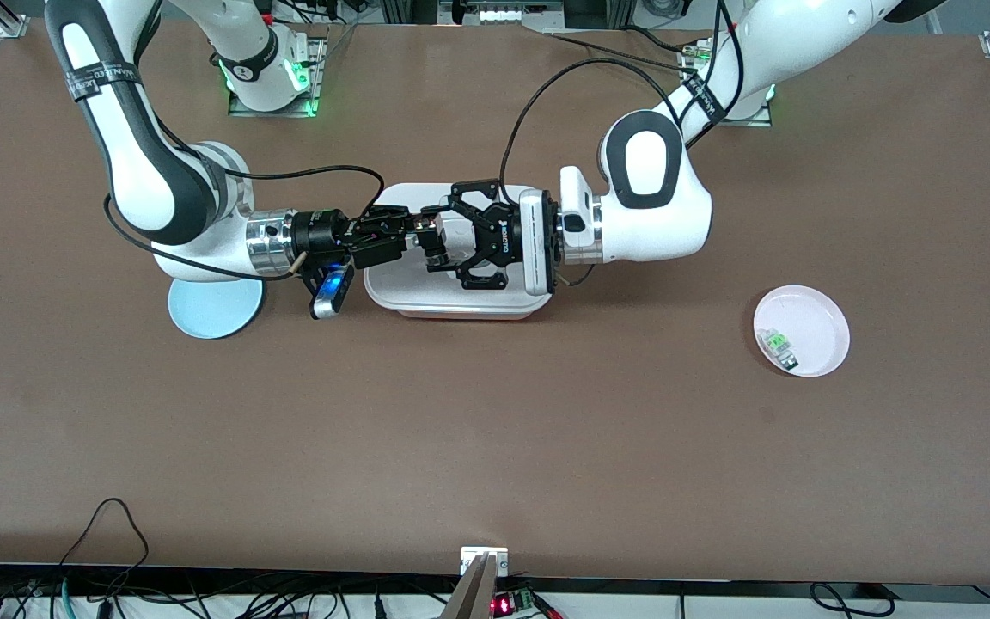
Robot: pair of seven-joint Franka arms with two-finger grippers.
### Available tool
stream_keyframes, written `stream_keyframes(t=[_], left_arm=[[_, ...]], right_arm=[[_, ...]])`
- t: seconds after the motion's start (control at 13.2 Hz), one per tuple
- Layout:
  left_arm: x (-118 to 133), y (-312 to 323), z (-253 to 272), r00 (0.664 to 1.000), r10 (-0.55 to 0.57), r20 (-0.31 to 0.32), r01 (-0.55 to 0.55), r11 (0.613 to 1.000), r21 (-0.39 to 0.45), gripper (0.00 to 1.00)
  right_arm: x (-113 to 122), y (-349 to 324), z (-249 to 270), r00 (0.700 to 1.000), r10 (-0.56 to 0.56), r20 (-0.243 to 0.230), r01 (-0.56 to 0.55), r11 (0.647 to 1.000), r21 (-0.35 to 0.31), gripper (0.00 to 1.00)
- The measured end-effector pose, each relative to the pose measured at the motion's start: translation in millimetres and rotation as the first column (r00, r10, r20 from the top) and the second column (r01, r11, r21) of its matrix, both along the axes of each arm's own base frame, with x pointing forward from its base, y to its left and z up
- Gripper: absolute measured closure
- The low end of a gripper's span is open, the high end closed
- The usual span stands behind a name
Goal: Transfer orange switch to right arm and place
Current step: 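Open the left gripper and pull it back while the right gripper holds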
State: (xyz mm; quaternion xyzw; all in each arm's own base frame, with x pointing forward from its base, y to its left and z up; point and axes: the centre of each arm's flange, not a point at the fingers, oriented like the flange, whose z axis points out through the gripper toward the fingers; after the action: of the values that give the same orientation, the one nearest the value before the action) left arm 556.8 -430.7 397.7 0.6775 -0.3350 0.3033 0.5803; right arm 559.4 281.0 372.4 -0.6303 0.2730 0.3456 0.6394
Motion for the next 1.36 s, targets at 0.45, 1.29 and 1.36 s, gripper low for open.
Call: stream_keyframes(t=[0.45, 1.29, 1.36], left_arm=[[5, 6, 1, 1.0, 0.011, 0.001, -0.011, 1.0, -0.002, 0.0], [47, 99, 46, 0.965, -0.249, -0.086, 0.256, 0.963, 0.083, 0.0], [52, 115, 56, 0.949, -0.286, -0.134, 0.3, 0.948, 0.107, 0.0]], right_arm=[[0, 0, -4, 1.0, -0.001, 0.01, 0.001, 1.0, 0.0, 0.58], [-7, -7, 38, 0.953, 0.168, 0.253, -0.109, 0.967, -0.23, 0.58], [-8, -10, 40, 0.944, 0.192, 0.267, -0.121, 0.957, -0.263, 0.58]])
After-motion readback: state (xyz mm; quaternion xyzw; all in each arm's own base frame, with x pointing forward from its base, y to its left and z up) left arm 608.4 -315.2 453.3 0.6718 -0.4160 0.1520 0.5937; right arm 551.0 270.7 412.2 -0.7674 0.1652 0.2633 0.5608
